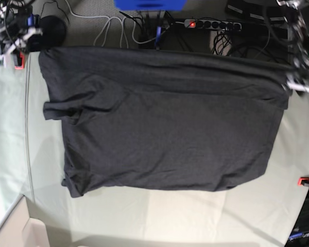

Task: Layout the t-shirt on the table in an organized manner, then fold the t-shirt properly
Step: 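Release the edge and move the left gripper down along the shirt's side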

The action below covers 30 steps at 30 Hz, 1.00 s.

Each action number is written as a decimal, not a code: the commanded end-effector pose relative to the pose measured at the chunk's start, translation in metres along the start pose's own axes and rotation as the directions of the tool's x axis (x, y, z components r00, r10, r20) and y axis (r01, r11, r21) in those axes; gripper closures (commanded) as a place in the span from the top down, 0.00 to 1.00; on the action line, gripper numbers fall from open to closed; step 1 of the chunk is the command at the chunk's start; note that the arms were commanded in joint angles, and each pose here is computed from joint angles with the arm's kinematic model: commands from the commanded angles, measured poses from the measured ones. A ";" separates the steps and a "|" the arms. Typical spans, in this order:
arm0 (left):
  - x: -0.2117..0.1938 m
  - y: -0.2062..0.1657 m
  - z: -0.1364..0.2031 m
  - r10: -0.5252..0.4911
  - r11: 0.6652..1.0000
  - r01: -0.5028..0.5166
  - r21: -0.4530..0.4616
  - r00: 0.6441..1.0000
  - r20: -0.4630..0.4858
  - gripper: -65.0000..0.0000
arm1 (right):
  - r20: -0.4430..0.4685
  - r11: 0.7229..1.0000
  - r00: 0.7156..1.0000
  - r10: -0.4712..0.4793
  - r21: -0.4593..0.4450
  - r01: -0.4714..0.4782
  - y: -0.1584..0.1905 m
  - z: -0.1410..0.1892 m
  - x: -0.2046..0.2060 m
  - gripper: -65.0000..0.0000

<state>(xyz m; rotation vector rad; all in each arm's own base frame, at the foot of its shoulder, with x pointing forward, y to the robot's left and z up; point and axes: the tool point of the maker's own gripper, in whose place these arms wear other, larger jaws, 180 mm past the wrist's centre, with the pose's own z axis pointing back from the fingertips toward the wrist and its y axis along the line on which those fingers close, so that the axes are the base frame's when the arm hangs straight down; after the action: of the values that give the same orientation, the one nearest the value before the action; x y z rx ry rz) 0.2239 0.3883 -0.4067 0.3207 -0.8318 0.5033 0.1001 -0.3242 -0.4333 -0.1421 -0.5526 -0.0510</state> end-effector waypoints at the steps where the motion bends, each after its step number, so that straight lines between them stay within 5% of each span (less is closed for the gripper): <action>1: 0.034 -0.008 -0.002 0.006 1.000 -0.004 -0.019 0.996 0.085 0.48 | 0.028 1.000 0.999 0.021 -0.018 -0.020 -0.011 0.007 0.008 0.33; 10: 0.123 -0.077 -0.045 0.147 0.983 -0.124 -0.135 0.973 0.180 0.68 | 0.032 0.999 0.999 0.009 -0.042 -0.008 -0.020 0.008 0.008 0.33; 16: 0.123 -0.136 -0.087 0.141 0.973 -0.119 -0.199 0.984 0.104 0.76 | 0.034 0.999 0.999 0.004 -0.040 -0.003 -0.018 0.007 0.009 0.33; 22: 0.116 -0.188 -0.109 0.040 0.971 0.005 -0.240 0.982 0.182 0.76 | 0.036 0.999 0.999 0.008 -0.042 -0.007 -0.019 0.008 0.010 0.33; 30: 0.088 -0.197 -0.122 -0.056 0.970 0.109 -0.218 0.971 0.234 0.75 | 0.037 0.999 0.999 0.008 -0.042 -0.006 -0.019 0.008 0.011 0.33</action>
<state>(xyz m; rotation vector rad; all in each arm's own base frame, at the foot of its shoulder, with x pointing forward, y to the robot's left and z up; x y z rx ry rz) 0.4398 0.2971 -0.4542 0.1843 -1.0185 0.2855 0.0994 -0.3392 -0.4271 -0.1803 -0.5620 -0.0761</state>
